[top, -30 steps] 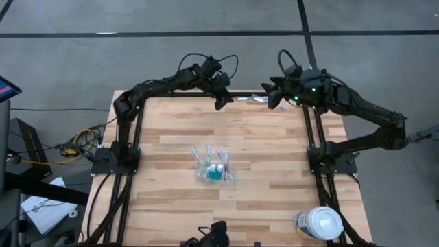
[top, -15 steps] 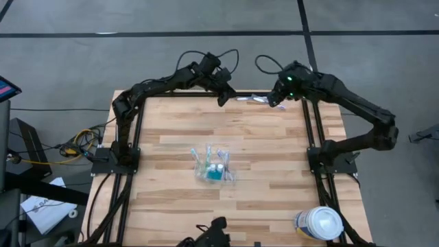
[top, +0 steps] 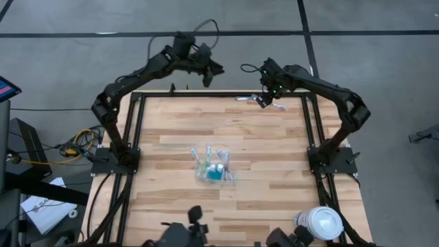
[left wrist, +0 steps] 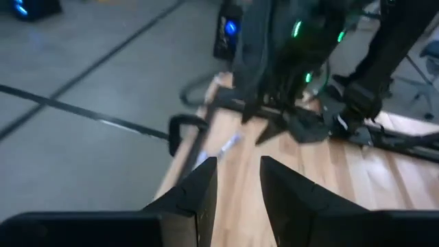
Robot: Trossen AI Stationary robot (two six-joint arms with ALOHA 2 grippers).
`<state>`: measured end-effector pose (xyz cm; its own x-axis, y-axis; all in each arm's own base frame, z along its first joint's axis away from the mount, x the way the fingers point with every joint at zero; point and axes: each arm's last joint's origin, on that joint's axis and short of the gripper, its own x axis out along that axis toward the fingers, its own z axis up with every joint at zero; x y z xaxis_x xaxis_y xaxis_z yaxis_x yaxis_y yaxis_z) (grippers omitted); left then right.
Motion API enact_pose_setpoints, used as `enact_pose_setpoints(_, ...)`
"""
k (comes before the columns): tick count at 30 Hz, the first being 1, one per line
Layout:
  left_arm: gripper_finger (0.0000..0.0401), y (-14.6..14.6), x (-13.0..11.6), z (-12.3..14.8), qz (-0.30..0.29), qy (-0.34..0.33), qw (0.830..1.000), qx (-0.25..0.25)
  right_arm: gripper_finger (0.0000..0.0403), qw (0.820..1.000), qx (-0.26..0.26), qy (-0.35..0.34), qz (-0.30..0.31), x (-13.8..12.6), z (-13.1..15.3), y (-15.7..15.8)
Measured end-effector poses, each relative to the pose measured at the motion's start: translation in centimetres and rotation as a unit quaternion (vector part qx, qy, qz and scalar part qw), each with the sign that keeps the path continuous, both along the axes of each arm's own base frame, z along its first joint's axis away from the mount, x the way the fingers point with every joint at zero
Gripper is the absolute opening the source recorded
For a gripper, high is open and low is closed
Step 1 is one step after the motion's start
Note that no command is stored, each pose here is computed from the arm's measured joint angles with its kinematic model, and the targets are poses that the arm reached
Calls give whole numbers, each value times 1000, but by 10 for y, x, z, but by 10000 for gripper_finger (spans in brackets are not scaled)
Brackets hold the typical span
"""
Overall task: Pick & Place toothbrushing station
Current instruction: Put the purple toothbrush into the transparent organizer
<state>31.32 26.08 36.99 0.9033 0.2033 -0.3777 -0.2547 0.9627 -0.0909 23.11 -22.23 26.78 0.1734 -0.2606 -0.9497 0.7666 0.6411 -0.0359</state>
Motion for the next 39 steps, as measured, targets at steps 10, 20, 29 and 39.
enact_pose_setpoints(10, 106, 14, -36, 23, 39, -22, 999, 18, 221, 996, 57, 61, -36, -19, -16, -13)
enact_pose_setpoints(20, 106, 14, -36, 6, 33, 4, 999, 9, 221, 994, 100, -28, -41, 0, -6, 8)
enact_pose_setpoints(29, 106, 17, -38, -21, 33, 33, 999, -8, 221, 988, 108, 45, -96, 3, -35, 35)
enact_pose_setpoints(39, 106, 16, -37, -24, 4, 26, 1000, -7, 221, 974, 51, 130, -178, -22, -76, 35)
